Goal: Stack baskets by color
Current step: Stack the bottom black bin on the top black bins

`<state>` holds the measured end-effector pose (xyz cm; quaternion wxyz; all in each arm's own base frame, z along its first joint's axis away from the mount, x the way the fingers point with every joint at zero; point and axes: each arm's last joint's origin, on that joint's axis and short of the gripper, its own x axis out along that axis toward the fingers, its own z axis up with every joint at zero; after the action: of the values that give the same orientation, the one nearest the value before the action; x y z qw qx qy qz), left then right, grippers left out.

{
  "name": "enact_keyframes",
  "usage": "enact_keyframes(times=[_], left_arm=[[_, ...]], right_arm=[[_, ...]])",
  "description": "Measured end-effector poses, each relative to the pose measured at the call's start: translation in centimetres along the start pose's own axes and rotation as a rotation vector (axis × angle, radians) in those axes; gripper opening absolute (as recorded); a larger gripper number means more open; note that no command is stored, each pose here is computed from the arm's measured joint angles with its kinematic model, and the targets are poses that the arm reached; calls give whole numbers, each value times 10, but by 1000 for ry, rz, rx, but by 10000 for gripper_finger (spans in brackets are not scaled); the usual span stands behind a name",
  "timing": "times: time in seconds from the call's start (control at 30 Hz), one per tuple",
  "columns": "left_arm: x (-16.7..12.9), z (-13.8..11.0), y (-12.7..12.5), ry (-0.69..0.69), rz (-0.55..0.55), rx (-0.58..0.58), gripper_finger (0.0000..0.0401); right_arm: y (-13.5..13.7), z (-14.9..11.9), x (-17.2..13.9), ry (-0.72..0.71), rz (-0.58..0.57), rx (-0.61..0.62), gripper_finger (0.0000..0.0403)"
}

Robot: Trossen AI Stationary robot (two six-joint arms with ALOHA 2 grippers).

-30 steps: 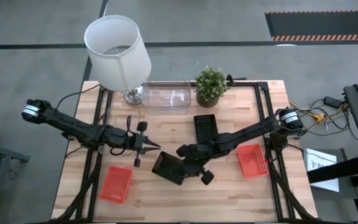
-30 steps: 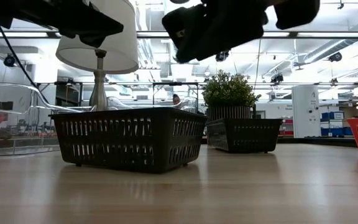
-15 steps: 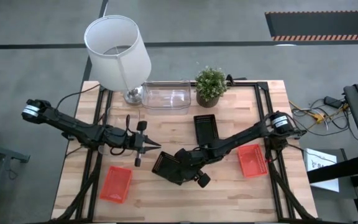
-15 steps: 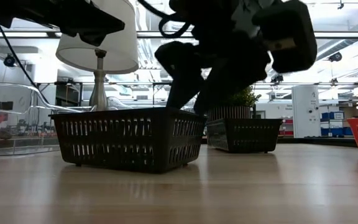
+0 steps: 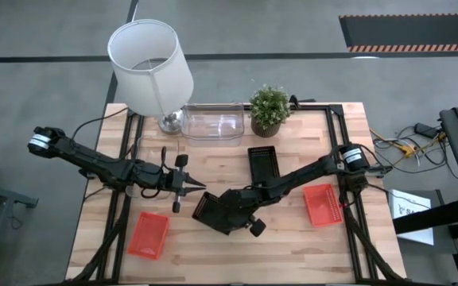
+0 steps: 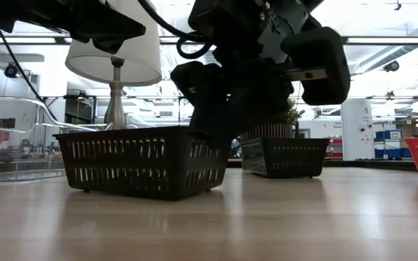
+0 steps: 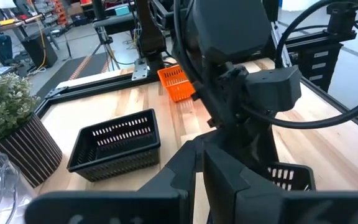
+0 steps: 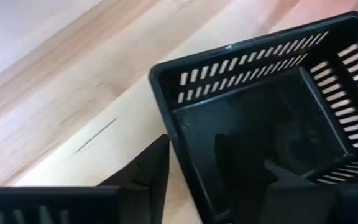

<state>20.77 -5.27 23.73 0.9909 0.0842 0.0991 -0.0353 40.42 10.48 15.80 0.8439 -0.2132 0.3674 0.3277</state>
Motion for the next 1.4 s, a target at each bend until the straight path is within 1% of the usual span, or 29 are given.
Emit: enact_keyframes(times=[0.1,0.27,0.3,0.5,0.7,0.77,0.87,0.97,1.13,1.27,1.4], left_arm=[[0,0,0,0,0,0,10],[0,0,0,0,0,0,10],[0,0,0,0,0,0,10],[0,0,0,1,1,1,10],[0,0,0,1,5,2,10],[0,0,1,4,24,3,10],[0,0,2,7,52,4,10],[0,1,2,-2,55,18,10],[0,3,2,-19,57,20,10],[0,3,2,-22,58,19,10],[0,3,2,-21,58,20,10]], right_arm=[[0,0,0,0,1,-6,88],[-1,0,0,0,0,-22,25],[-1,-1,-1,0,-2,-26,17],[-3,4,-10,-10,-31,-51,11],[-5,13,-35,29,-156,-69,10],[-5,17,-46,35,-188,-63,10],[-4,23,-64,48,-254,-28,9],[-1,24,-83,81,-287,4,9],[2,23,-110,113,-337,162,9],[7,17,-127,151,-341,282,9],[12,12,-140,185,-414,366,9]])
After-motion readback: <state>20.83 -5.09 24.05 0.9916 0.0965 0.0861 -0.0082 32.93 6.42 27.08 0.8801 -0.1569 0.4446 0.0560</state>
